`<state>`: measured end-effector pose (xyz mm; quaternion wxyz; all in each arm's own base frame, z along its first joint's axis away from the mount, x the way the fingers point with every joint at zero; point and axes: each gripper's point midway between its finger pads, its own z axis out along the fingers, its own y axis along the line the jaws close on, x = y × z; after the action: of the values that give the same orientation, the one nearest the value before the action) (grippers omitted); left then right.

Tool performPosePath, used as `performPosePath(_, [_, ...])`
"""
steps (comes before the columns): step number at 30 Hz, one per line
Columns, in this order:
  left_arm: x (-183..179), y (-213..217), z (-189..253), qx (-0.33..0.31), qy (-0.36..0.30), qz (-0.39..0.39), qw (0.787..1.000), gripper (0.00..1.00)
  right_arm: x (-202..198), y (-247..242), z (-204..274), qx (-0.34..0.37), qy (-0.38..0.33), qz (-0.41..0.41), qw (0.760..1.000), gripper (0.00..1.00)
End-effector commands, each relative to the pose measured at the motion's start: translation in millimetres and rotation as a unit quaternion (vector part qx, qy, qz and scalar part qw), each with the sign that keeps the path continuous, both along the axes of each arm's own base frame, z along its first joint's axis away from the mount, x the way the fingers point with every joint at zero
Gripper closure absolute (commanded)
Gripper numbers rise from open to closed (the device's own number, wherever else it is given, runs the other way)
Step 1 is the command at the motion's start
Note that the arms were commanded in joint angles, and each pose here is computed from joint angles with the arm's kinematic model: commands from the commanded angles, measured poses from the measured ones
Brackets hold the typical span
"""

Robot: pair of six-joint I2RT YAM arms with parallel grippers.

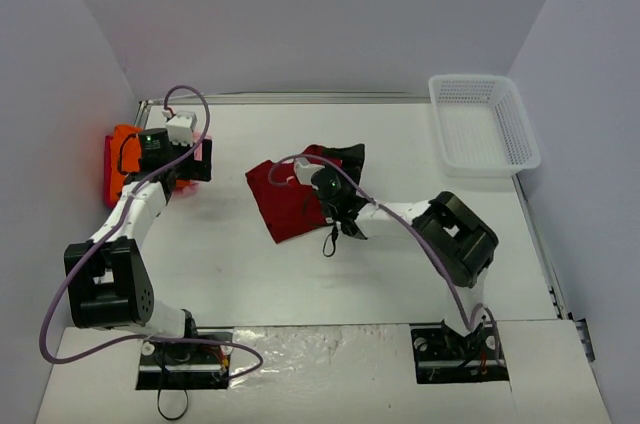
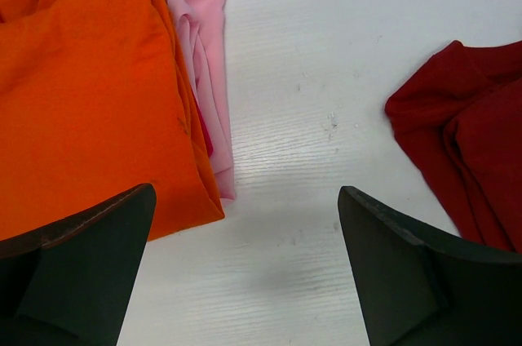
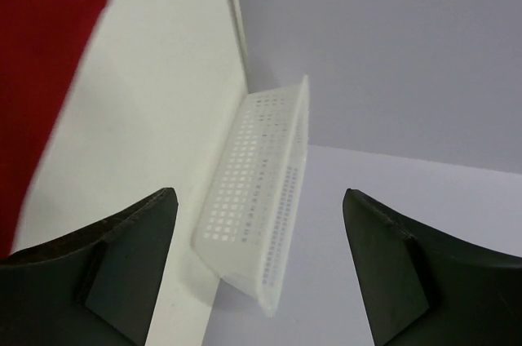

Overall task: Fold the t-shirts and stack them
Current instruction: Fold the long partially folded tshirt into a neat square, then put the neatly folded tshirt into the corner of the board with the left arm

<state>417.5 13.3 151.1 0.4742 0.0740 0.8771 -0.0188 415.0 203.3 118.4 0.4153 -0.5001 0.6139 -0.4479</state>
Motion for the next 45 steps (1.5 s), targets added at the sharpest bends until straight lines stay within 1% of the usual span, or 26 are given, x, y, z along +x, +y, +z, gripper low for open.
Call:
performPosePath(1, [4, -3, 26, 0.004, -0.04, -0.009, 0.999, 0.06, 0, 7, 96, 0.063, -0.076, -0.01, 0.995, 0.21])
performPosePath(2, [4, -3, 25, 0.004, -0.038, -0.01, 0.999, 0.06, -3, 7, 109, 0.073, -0.084, -0.009, 0.994, 0.21])
performPosePath(4, [4, -3, 26, 0.005, -0.039, -0.008, 0.999, 0.06, -13, 19, 117, 0.074, -0.077, 0.01, 0.994, 0.21])
performPosePath(5, [4, -1, 25, 0.006, -0.038, -0.005, 0.999, 0.06, -18, 23, 126, 0.097, -0.077, 0.019, 0.992, 0.21])
performPosePath(7, [5, 1, 25, 0.009, -0.038, -0.002, 0.999, 0.06, -29, 31, 117, 0.093, -0.039, 0.036, 0.994, 0.21])
performPosePath(8, [7, 3, 22, 0.011, -0.035, 0.0, 0.999, 0.06, -36, 47, 119, 0.109, -0.02, 0.066, 0.992, 0.22])
performPosePath(9, [6, 7, 19, 0.013, -0.027, 0.006, 1.0, 0.06, -43, 49, 106, 0.118, 0.01, 0.067, 0.991, 0.22])
performPosePath(10, [9, 10, 17, 0.013, -0.02, 0.011, 1.0, 0.06, -48, 53, 102, 0.125, 0.024, 0.074, 0.989, 0.22])
performPosePath(11, [9, 16, 15, 0.009, -0.016, 0.021, 1.0, 0.06, -55, 65, 98, 0.141, 0.049, 0.105, 0.983, 0.23])
performPosePath(13, [10, 22, 10, -0.001, 0.0, 0.033, 0.999, 0.06, -66, 70, 84, 0.154, 0.088, 0.118, 0.977, 0.23])
performPosePath(14, [11, 24, 9, -0.005, 0.004, 0.038, 0.999, 0.06, -74, 76, 75, 0.151, 0.121, 0.135, 0.972, 0.23])
performPosePath(16, [11, 31, 6, -0.013, 0.011, 0.052, 0.999, 0.06, -82, 82, 70, 0.174, 0.145, 0.146, 0.963, 0.24])
performPosePath(17, [11, 32, 6, -0.016, 0.012, 0.056, 0.998, 0.06, -90, 90, 62, 0.179, 0.178, 0.169, 0.953, 0.24])
performPosePath(20, [13, 38, 1, -0.026, 0.022, 0.068, 0.997, 0.06, -107, 98, 52, 0.193, 0.235, 0.184, 0.935, 0.24])
performPosePath(21, [12, 40, -5, -0.029, 0.033, 0.072, 0.996, 0.06, -116, 105, 49, 0.199, 0.262, 0.198, 0.923, 0.25])
performPosePath(24, [13, 39, -8, -0.034, 0.037, 0.07, 0.996, 0.06, -133, 117, 38, 0.209, 0.306, 0.217, 0.903, 0.25])
performPosePath(31, [15, 41, -11, -0.033, 0.046, 0.074, 0.996, 0.06, -161, 144, 10, 0.197, 0.369, 0.245, 0.875, 0.25])
performPosePath(34, [14, 40, -10, -0.035, 0.044, 0.071, 0.996, 0.06, -169, 156, -1, 0.187, 0.384, 0.252, 0.868, 0.26])
performPosePath(40, [14, 33, -8, -0.043, 0.041, 0.053, 0.997, 0.06, -170, 169, -23, 0.169, 0.401, 0.254, 0.864, 0.26])
performPosePath(45, [14, 31, -7, -0.046, 0.04, 0.046, 0.997, 0.06, -160, 181, -38, 0.15, 0.402, 0.248, 0.868, 0.27])
